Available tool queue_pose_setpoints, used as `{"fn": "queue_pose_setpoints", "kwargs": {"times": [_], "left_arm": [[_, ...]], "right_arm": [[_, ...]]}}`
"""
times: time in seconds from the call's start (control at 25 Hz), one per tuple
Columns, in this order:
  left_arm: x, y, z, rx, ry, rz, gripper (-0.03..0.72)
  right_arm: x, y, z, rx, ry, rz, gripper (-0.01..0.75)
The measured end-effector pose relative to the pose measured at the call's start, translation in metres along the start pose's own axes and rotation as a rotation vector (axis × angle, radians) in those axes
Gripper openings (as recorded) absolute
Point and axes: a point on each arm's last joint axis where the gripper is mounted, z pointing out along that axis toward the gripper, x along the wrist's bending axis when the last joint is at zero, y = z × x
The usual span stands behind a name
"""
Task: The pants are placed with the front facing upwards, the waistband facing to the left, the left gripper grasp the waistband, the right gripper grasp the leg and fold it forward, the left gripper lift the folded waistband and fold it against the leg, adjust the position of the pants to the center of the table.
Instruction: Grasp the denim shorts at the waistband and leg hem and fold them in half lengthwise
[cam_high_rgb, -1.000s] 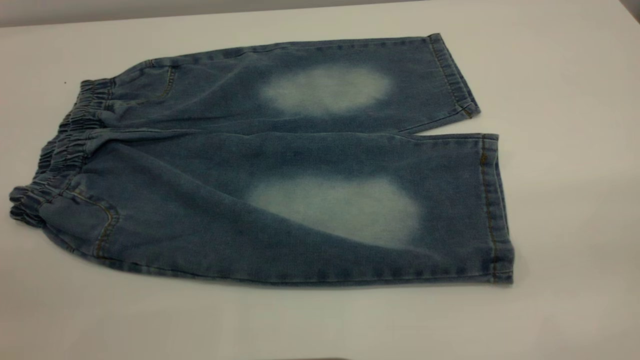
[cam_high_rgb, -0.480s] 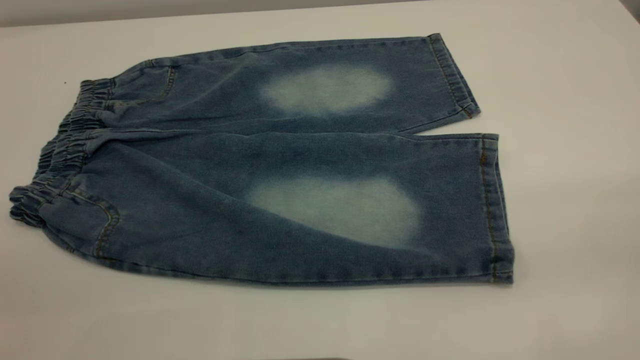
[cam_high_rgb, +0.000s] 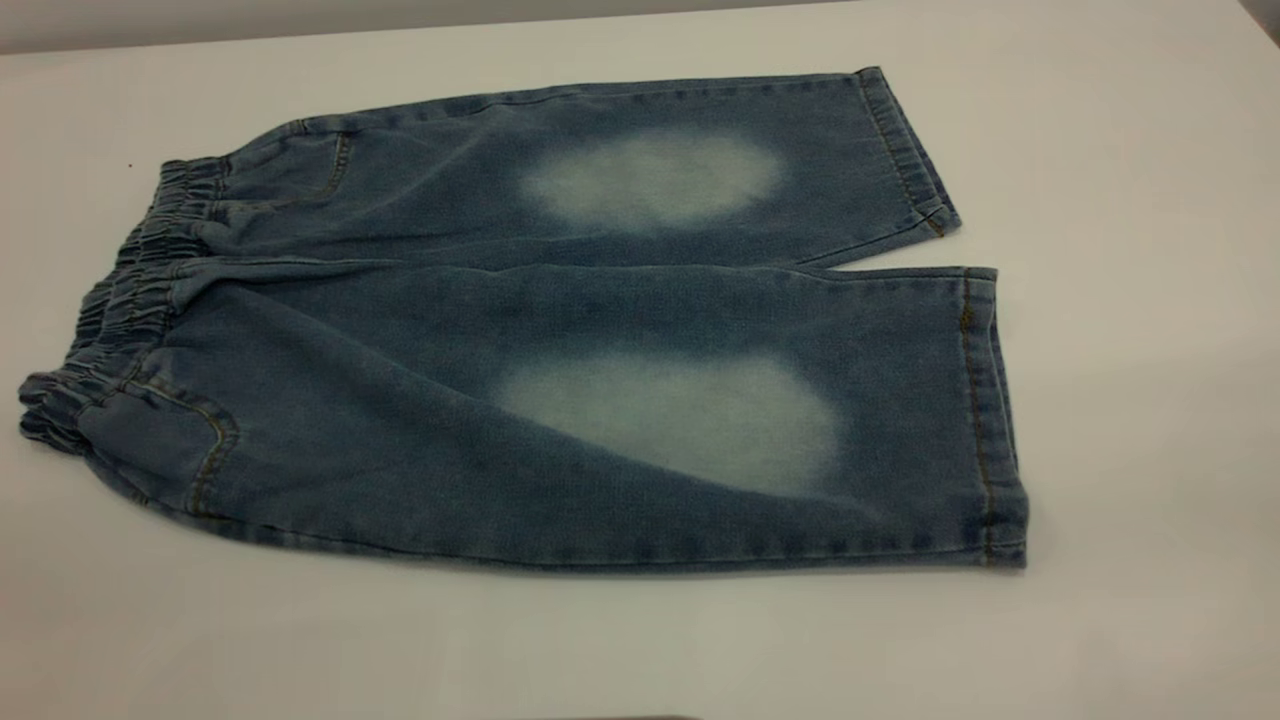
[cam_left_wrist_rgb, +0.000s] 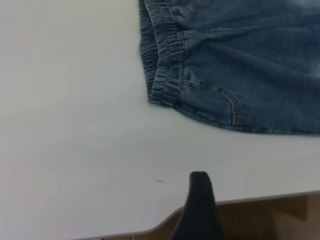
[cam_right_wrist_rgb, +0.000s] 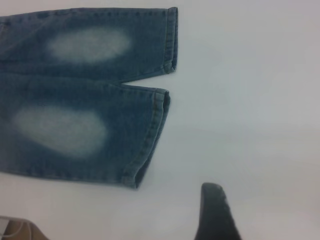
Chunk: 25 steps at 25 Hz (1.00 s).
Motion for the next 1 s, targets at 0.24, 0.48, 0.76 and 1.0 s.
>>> {"fn": "queue_pose_setpoints", "kwargs": {"times": [0.24, 0.48, 0.76, 1.0], "left_arm": [[0.001, 0.013, -0.007, -0.053, 0.012, -0.111, 0.534], [0.014, 0.061, 0.018, 0.097, 0.069, -0.158, 0.534], [0.027, 0.102, 0.097, 0.313, 0.086, -0.257, 0.534], [0.035, 0.098, 0.168, 0.510, 0.086, -0.245, 0.534]], "right_arm": [[0.007, 0.014, 0.005, 0.067, 0.043, 0.028, 0.393], [0.017, 0.044, 0.045, 0.234, 0.072, 0.002, 0.480], [0.034, 0.059, 0.108, 0.427, 0.239, -0.019, 0.512], [0.042, 0.059, 0.159, 0.541, 0.327, 0.074, 0.512]]}}
